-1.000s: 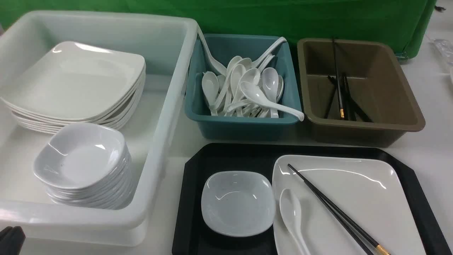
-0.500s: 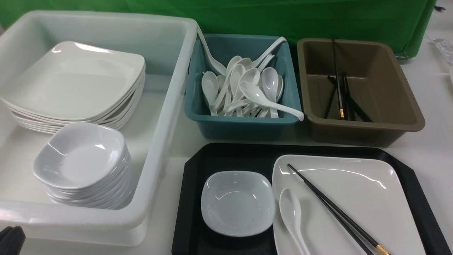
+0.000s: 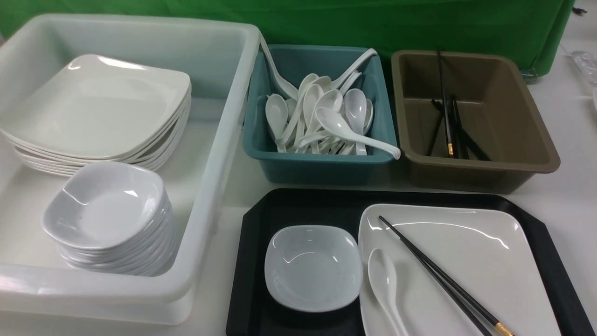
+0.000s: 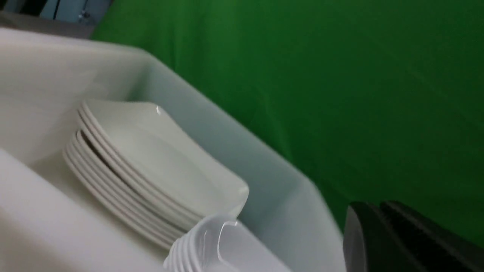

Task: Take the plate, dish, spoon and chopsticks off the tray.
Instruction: Use the right arm to grab a pair of chopsticks from the plate

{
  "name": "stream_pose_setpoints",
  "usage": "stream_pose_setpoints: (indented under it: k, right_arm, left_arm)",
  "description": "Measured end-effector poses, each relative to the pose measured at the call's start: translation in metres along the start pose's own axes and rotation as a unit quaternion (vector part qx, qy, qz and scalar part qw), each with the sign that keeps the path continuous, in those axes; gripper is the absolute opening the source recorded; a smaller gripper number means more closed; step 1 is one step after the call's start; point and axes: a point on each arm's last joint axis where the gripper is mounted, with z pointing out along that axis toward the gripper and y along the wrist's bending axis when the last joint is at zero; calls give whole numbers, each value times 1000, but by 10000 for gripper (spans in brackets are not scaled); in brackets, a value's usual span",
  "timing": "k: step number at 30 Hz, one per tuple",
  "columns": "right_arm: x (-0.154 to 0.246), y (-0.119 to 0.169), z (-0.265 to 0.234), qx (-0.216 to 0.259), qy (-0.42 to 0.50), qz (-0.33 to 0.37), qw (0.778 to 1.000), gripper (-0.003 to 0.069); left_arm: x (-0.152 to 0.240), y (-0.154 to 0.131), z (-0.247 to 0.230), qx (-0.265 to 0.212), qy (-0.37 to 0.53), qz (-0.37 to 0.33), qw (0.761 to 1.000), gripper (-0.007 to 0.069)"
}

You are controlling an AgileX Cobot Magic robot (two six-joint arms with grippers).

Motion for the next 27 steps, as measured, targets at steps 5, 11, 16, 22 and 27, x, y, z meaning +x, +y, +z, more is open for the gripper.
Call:
stream_pose_setpoints:
  k: [5, 11, 16, 22, 27]
  right_arm:
    - [0, 0, 0, 0, 0, 0, 1000, 241]
    - [0, 0, 0, 0, 0, 0, 1000, 242]
    - [-1, 0, 0, 1, -4, 0, 1000, 242]
    - [-10, -1, -1, -3, -56, 126, 990, 242]
    - [-22, -4, -3, -16, -122, 286, 950, 242]
  left_arm:
    - [-16, -28, -2, 41, 78, 20, 996, 17]
    - [-36, -73, 21, 84, 278, 153, 945, 17]
    - [-31, -101, 55, 126, 433, 230, 862, 17]
    - [-22, -126, 90, 161, 478, 245, 828, 17]
    - [-13, -127, 99, 166, 483, 254, 821, 17]
